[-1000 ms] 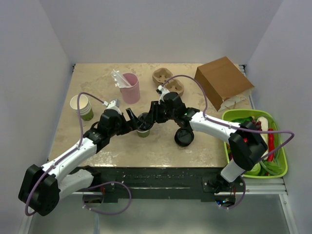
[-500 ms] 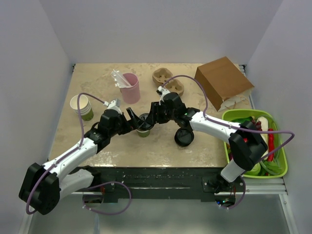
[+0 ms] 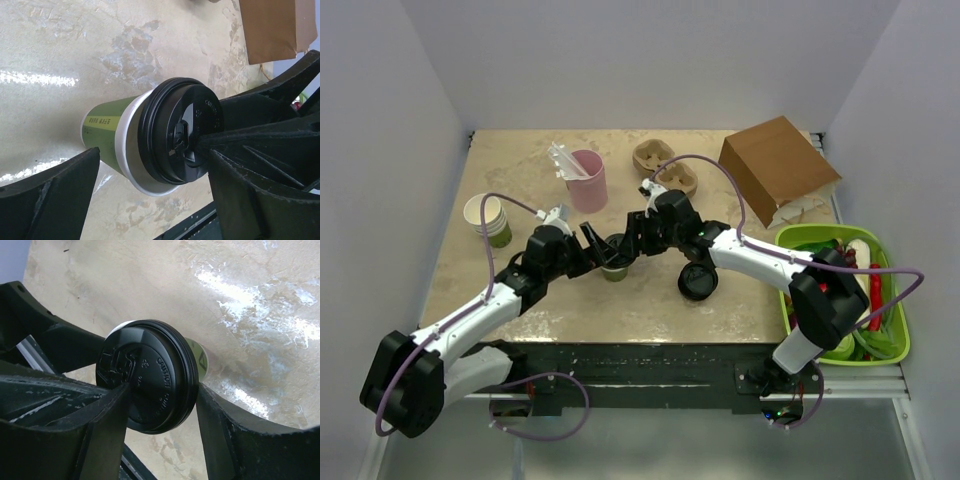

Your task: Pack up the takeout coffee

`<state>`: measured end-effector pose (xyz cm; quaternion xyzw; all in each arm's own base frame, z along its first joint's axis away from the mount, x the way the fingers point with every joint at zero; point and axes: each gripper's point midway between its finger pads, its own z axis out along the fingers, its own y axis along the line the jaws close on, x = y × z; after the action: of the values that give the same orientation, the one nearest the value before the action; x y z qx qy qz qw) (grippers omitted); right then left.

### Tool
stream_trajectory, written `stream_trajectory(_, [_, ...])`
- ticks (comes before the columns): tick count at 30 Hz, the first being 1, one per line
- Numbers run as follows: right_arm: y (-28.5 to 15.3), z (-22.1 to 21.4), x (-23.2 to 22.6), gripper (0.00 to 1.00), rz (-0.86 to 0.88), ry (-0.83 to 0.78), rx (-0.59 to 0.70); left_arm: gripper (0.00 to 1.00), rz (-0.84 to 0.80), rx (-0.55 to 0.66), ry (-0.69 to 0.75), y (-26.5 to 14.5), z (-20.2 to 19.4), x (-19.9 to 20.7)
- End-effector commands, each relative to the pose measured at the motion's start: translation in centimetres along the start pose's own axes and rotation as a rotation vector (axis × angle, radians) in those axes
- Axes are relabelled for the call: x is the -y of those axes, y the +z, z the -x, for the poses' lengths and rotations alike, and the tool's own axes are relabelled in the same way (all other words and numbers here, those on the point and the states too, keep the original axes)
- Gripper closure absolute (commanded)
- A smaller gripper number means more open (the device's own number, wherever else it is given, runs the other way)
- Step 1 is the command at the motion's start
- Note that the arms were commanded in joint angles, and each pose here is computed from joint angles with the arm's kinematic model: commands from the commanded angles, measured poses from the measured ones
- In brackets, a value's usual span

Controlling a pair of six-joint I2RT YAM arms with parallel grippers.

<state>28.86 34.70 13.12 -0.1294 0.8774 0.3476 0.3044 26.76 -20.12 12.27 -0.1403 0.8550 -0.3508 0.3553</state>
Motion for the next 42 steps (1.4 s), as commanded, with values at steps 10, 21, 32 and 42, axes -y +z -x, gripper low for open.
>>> stream_trajectory(10, [0.5,0.6,-2.4,0.36,0.062,-0.1,-0.017,0.29,0.007,0.053,-0.012,-0.5,0.8,-0.2])
stream_trajectory(21, [0.5,0.1,-4.5,0.32,0.066,-0.203,-0.032,0.43,0.002,0.047,0.003,-0.5,0.7,-0.2])
stream_trajectory(32, [-0.6,1.1,-3.4,0.29,-0.036,-0.115,0.013,0.39,0.072,0.079,0.005,-1.2,1.5,-1.0])
stream_trajectory(42, [-0.9,1.1,-3.9,0.32,-0.023,-0.106,0.001,0.37,0.039,0.077,0.031,-1.0,1.9,-0.1])
